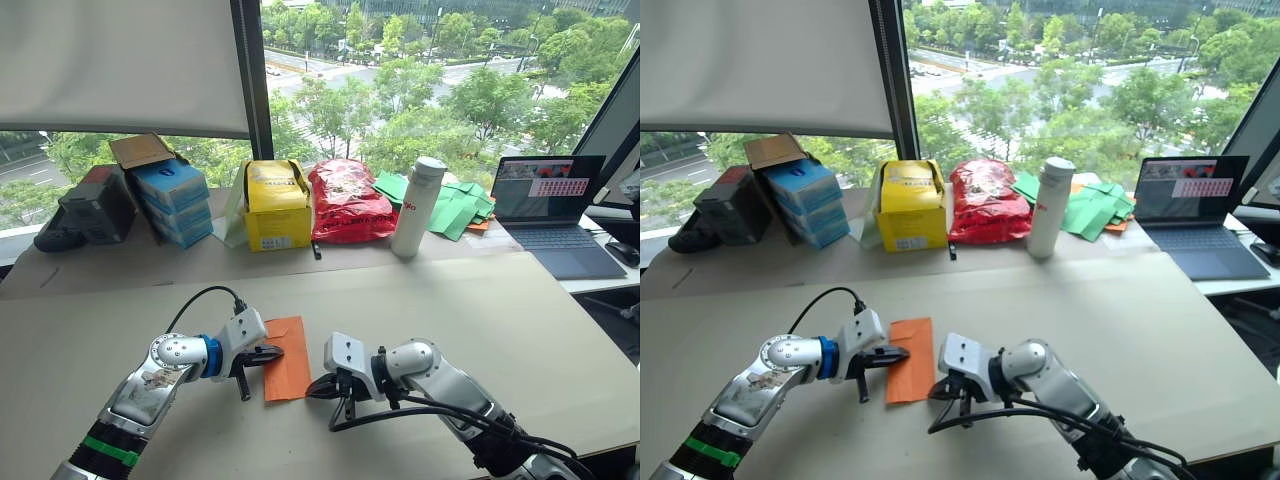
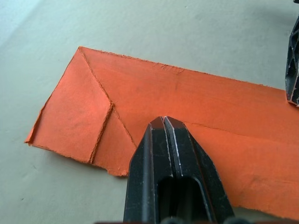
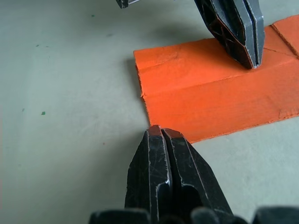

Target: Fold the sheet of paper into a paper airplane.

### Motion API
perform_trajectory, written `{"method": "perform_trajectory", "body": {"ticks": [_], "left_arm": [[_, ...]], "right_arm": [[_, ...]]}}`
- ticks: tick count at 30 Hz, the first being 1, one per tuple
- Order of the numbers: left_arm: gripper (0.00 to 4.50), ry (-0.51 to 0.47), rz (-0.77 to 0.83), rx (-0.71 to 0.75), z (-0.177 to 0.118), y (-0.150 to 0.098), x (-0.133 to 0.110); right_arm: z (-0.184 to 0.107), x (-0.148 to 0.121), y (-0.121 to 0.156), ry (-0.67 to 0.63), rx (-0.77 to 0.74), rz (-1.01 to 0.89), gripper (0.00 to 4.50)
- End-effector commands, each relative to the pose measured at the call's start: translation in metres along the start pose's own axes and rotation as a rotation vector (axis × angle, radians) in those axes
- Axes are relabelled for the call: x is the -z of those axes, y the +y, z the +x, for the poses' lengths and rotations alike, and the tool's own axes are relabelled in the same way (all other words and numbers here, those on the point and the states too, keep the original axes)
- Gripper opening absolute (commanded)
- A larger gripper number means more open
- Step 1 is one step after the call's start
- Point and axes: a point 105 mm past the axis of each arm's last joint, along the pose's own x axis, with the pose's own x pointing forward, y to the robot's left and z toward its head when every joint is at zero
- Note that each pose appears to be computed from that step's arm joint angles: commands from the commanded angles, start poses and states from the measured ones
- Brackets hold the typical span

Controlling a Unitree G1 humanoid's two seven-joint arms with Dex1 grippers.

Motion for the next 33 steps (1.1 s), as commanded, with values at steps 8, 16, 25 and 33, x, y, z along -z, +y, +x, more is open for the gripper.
{"method": "perform_trajectory", "body": {"ticks": [8, 16, 25, 33], "left_arm": [[0.0, -0.06, -0.081, -0.113, -0.052, 0.025, -0.013], [0.0, -0.021, -0.098, -0.065, -0.044, 0.009, 0.004], [0.0, -0.133, -0.059, 0.003, -0.016, 0.005, -0.031], [0.0, -0.205, -0.012, 0.084, 0.015, -0.003, -0.058]], "right_arm": [[-0.028, -0.03, -0.012, -0.177, 0.136, 0.034, 0.05], [-0.047, -0.026, -0.015, -0.206, 0.219, 0.093, 0.05], [-0.066, -0.037, -0.022, -0.252, 0.273, 0.102, 0.05], [-0.06, -0.08, -0.038, -0.358, 0.287, 0.048, 0.05]]}}
